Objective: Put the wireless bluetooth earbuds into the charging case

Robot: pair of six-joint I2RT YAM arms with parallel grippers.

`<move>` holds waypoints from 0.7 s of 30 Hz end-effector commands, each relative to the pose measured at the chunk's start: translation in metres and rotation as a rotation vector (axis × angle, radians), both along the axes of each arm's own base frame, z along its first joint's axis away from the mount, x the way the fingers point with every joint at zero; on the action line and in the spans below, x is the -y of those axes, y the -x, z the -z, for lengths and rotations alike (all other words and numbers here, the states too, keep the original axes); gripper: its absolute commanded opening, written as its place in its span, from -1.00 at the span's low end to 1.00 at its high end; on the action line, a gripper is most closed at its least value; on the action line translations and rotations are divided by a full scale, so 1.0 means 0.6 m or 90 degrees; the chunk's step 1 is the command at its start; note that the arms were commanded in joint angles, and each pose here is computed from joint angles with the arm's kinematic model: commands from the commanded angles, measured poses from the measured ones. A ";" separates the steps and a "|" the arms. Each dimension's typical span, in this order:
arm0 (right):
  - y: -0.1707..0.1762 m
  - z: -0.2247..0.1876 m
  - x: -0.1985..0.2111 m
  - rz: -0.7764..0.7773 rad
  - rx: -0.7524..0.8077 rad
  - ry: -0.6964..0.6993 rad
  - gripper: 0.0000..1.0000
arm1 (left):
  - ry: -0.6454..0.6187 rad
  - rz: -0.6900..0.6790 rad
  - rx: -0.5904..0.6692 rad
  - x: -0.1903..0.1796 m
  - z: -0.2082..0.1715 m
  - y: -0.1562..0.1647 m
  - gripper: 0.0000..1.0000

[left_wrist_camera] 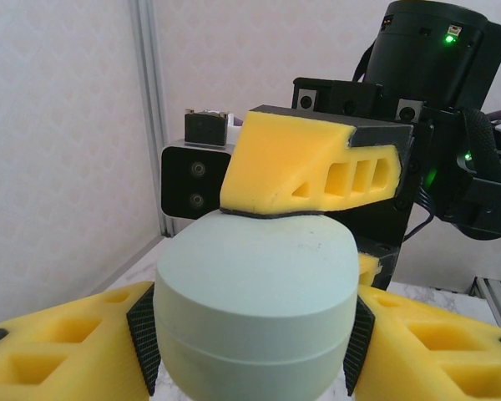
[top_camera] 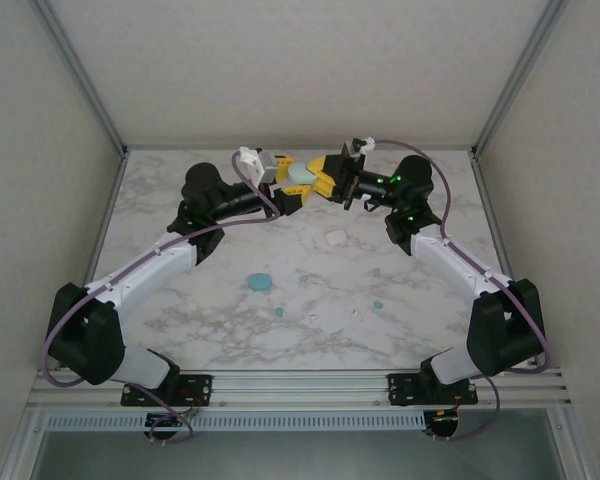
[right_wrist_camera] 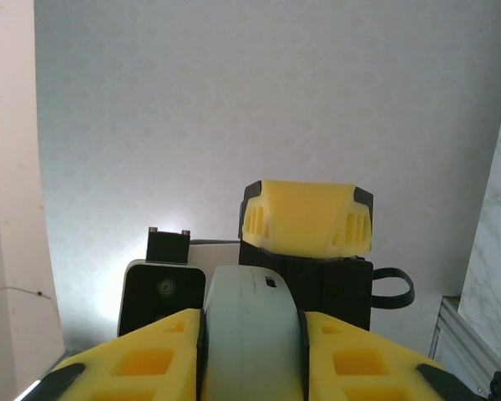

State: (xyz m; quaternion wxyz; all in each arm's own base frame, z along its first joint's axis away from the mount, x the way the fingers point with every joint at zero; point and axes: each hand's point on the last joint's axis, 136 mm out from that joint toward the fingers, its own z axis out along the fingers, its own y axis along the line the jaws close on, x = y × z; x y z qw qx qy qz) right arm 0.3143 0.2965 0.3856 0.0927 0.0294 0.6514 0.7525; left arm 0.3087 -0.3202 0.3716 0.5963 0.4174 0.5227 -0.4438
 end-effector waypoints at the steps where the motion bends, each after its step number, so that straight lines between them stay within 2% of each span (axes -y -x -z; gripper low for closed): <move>1: -0.001 0.000 -0.003 0.003 0.016 -0.006 -0.62 | 0.017 0.006 0.019 -0.001 -0.030 0.008 0.14; 10: -0.002 0.007 -0.005 0.004 0.012 0.005 -0.62 | 0.021 0.003 0.016 -0.001 -0.029 0.006 0.18; 16: -0.002 -0.001 -0.003 0.006 0.018 -0.002 -0.62 | 0.014 0.001 0.014 0.000 -0.024 0.005 0.02; 21: -0.001 0.000 -0.002 0.008 0.014 -0.004 -0.61 | 0.002 0.004 0.015 0.001 -0.018 0.005 -0.03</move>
